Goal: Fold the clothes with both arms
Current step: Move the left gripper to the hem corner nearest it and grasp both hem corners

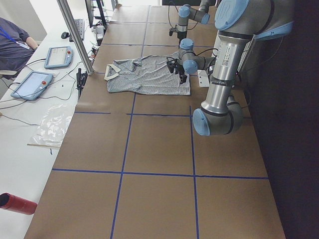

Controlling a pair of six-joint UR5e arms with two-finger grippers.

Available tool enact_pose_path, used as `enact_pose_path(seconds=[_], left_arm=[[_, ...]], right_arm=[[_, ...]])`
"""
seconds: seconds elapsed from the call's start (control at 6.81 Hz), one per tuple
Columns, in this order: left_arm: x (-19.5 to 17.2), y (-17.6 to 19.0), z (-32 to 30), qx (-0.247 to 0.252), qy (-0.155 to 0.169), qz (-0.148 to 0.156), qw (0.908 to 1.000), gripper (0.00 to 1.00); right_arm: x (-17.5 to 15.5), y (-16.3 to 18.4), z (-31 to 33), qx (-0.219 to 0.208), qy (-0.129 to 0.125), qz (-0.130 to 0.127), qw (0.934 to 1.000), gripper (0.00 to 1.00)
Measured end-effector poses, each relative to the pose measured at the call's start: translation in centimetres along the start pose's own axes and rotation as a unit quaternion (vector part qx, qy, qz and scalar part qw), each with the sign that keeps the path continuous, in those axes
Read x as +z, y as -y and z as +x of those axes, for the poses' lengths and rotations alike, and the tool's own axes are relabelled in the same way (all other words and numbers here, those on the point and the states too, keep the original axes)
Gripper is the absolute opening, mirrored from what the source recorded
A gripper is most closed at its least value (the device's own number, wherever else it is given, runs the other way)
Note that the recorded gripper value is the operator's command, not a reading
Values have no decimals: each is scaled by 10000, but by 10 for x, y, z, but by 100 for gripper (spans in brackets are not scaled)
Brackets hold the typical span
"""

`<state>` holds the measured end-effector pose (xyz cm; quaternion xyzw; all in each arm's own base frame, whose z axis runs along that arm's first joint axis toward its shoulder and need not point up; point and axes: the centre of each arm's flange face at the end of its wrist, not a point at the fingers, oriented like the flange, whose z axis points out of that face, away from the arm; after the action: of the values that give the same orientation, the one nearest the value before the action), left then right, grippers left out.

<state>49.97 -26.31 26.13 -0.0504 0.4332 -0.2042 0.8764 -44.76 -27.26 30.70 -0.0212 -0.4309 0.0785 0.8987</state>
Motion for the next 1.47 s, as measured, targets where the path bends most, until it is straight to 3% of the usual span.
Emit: enact_pose_path(seconds=[0.29,0.88,1.32,1.47], left_arm=[[26,-18,-33,-136,368,142,9991,100],[59,-26,-54,-162,677,328,9970,95],[58,-28,-51,-166,639,313,9973,86],[55,-29,-48,-163,611,297,9976,79]], right_arm=[[-6,3,-2,3,67,36,10000,0],[-8,4,-4,1,99,51,9999,0],[-12,5,-4,11,127,60,9999,0],[-13,7,-3,24,131,66,9999,0]])
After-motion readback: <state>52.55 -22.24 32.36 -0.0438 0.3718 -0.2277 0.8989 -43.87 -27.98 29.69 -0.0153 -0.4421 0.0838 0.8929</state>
